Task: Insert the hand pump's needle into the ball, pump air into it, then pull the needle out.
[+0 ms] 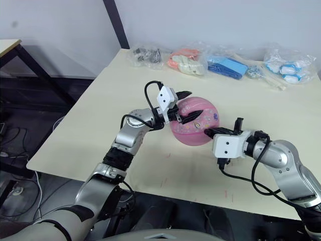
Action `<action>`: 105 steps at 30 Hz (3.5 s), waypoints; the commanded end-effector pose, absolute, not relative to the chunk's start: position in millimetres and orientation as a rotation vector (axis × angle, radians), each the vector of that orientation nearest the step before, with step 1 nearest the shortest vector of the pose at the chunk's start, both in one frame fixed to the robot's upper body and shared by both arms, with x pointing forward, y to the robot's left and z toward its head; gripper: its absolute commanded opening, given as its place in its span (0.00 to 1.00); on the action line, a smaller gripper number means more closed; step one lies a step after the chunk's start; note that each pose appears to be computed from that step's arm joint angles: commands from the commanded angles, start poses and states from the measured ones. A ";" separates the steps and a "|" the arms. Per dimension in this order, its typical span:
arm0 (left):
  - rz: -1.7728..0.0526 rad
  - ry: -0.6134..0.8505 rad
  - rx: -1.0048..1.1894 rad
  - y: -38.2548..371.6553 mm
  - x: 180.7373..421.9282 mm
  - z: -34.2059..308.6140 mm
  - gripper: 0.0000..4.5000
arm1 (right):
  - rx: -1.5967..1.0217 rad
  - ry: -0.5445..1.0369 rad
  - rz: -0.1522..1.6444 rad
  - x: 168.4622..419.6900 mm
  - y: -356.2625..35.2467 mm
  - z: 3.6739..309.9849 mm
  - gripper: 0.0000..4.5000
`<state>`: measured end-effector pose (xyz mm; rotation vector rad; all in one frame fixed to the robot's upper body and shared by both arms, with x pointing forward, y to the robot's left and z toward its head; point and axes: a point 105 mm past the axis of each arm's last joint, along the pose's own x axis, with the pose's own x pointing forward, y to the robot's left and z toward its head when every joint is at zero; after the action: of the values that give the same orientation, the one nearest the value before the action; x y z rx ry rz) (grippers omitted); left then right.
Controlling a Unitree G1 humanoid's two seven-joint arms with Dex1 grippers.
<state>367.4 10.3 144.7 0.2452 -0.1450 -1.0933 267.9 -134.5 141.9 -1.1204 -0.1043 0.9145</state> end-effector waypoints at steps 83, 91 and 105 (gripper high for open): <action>-0.870 0.526 0.405 72.1 353.3 -22.6 1.00 | -1.326 -0.417 0.924 223.5 -138.8 199.7 0.02; -0.903 0.494 0.366 64.4 351.2 -17.4 1.00 | -1.130 -0.340 0.802 235.5 -153.1 199.6 0.02; -0.991 0.367 0.296 54.1 351.6 10.3 1.00 | -0.774 -0.254 0.302 282.1 -211.7 221.2 0.02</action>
<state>376.5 19.7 122.6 0.2577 -0.0657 -1.0156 280.1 -201.3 206.2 -0.7745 -0.2211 0.3928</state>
